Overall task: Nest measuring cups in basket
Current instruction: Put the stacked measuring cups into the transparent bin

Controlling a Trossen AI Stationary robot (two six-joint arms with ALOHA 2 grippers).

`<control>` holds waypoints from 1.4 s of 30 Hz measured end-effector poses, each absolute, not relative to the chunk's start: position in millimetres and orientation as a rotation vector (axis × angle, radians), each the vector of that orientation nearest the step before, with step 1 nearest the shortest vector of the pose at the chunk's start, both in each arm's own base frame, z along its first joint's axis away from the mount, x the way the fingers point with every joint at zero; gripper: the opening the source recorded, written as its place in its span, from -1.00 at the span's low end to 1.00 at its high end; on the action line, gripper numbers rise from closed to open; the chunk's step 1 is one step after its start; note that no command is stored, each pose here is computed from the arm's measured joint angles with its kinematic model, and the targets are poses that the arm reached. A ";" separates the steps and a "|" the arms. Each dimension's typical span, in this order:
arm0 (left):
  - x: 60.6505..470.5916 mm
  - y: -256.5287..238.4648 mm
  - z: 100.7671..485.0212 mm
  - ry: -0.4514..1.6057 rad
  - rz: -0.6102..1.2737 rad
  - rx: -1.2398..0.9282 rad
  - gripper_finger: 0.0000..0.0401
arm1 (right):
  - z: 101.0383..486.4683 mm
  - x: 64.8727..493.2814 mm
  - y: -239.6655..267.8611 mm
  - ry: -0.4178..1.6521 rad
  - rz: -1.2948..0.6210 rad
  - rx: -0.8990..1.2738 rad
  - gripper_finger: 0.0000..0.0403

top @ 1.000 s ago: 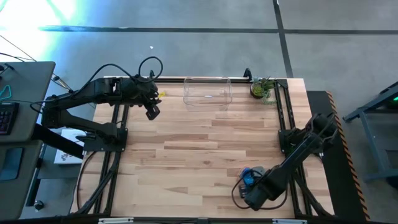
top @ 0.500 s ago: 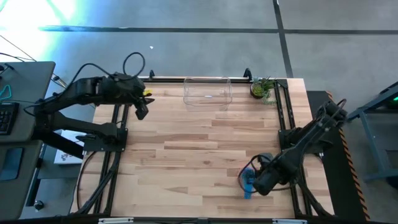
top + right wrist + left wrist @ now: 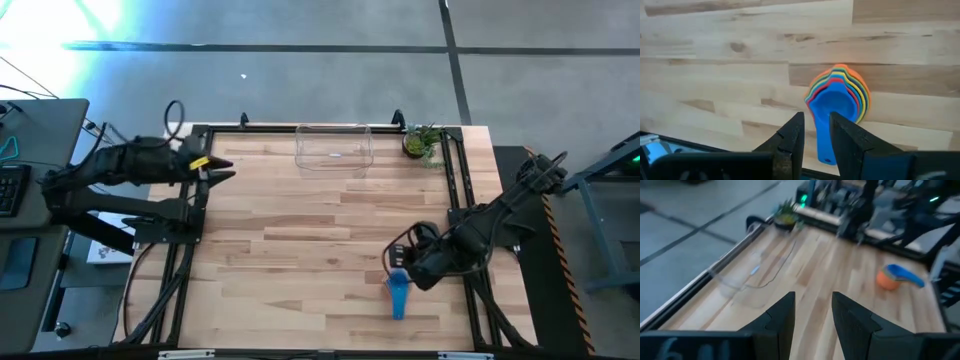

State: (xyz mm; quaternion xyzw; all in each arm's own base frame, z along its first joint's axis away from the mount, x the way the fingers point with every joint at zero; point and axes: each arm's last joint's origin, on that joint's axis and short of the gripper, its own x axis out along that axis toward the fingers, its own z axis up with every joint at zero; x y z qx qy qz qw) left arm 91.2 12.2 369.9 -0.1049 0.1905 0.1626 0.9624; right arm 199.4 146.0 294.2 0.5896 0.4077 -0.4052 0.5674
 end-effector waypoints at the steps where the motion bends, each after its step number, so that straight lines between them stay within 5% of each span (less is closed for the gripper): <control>1: 87.0 11.0 364.1 0.361 0.317 -0.213 -0.41 | 294.2 200.6 144.4 0.955 -0.955 1.386 -0.59; 18: 56.3 5.0 277.8 -0.063 0.180 -0.149 -0.41 | 294.6 213.9 126.7 0.911 -0.995 1.436 -0.59; 42: 93.0 3.8 182.9 -0.037 0.147 -0.155 -0.42 | 296.4 220.7 125.1 0.881 -0.967 1.498 -0.59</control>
